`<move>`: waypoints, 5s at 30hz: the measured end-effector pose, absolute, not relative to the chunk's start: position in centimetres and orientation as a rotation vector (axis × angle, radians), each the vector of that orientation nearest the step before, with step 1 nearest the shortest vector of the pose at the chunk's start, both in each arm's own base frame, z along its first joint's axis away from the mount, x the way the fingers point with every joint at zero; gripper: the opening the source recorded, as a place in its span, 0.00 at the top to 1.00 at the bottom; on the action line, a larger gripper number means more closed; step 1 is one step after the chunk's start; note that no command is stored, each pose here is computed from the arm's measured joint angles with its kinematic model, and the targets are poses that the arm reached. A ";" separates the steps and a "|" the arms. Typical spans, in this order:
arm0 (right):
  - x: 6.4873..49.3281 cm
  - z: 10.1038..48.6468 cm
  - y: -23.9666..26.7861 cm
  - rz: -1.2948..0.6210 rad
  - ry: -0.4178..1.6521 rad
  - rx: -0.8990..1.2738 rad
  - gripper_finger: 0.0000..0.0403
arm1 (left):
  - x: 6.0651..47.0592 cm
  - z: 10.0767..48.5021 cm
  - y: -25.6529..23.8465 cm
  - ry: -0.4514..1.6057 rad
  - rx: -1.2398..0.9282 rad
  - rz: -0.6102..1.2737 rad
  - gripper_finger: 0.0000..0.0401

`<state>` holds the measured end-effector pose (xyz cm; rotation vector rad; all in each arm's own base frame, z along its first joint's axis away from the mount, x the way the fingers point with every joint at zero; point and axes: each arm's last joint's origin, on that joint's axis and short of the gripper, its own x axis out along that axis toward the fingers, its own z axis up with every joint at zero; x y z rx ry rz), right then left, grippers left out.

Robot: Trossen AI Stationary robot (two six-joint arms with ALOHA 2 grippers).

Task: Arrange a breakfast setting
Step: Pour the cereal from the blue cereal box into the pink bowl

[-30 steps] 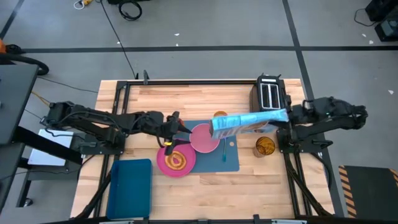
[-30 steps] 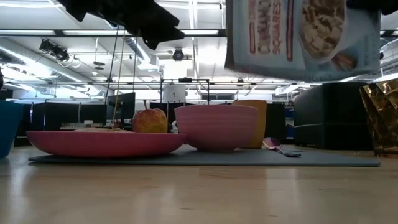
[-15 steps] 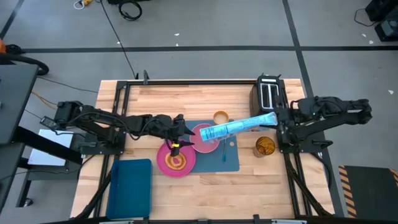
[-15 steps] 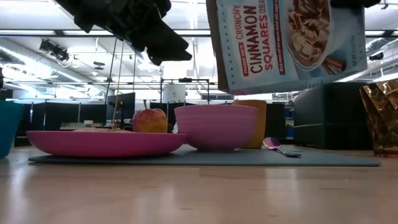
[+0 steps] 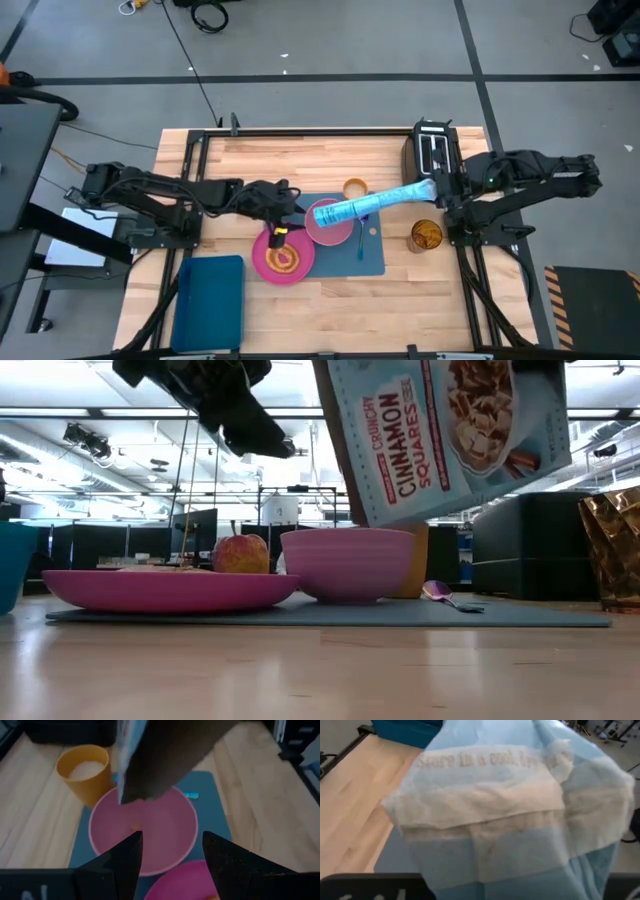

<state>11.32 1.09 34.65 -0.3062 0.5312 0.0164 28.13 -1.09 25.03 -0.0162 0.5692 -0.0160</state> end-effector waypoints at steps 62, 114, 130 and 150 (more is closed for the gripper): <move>13.1 37.2 1.5 0.028 0.611 -0.252 0.70 | 22.8 28.3 -0.8 0.706 -0.042 0.074 0.46; 15.7 36.7 2.1 0.000 0.626 -0.293 0.70 | 22.1 30.0 -0.9 0.578 -0.014 0.050 0.46; 17.8 35.7 2.4 0.030 0.685 -0.373 0.70 | 22.4 30.5 -1.6 0.518 0.015 0.011 0.46; 17.3 37.1 2.8 0.032 0.695 -0.303 0.70 | 22.4 30.4 -1.6 0.524 0.026 0.008 0.46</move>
